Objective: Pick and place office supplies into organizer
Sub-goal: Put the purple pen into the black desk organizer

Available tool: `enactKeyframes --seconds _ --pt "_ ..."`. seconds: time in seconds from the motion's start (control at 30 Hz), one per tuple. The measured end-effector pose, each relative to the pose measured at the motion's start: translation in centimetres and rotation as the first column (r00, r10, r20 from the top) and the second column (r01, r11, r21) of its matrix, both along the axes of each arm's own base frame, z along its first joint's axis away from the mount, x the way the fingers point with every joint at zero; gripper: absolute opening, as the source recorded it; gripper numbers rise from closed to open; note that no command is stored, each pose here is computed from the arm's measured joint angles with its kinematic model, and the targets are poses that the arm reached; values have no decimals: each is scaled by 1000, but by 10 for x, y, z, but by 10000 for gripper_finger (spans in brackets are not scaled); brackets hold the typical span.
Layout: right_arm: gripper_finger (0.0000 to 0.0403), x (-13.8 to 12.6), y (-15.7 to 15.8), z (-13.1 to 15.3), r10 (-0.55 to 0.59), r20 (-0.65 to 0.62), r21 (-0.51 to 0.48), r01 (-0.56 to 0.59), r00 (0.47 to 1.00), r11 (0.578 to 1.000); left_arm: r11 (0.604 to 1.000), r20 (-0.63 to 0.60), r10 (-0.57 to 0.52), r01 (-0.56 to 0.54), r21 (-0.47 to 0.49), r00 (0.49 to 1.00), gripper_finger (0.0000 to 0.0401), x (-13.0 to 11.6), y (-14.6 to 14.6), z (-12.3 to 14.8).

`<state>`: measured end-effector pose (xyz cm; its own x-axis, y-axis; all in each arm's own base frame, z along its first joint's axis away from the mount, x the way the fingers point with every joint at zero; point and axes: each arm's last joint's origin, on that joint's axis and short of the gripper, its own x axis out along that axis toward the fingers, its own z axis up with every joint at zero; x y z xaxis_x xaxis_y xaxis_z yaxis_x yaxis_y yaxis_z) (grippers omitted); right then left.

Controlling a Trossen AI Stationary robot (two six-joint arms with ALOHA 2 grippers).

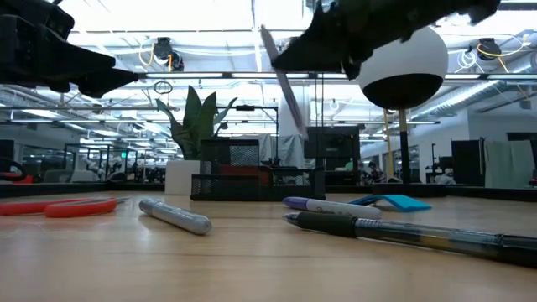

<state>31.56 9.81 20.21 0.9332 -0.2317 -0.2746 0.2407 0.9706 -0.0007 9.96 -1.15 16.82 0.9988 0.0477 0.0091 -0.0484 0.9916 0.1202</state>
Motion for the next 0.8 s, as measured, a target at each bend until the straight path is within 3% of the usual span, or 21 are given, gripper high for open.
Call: enactKeyframes --seconds 0.13,0.4,0.63,0.8 --pt "18 -16 -19 3 87 135 48 -94 987 994 1000 30 0 0 -22 1000 347 0 0 3" --pt "18 -24 -41 14 157 194 9 -162 968 987 979 218 4 41 -201 976 347 -2 0 20" --pt "18 -20 -58 19 192 243 -16 -194 951 981 968 338 16 70 -240 941 347 -6 1 32" --pt "18 -18 -74 25 226 295 -23 -230 928 973 966 337 16 72 -246 942 347 -6 1 32"
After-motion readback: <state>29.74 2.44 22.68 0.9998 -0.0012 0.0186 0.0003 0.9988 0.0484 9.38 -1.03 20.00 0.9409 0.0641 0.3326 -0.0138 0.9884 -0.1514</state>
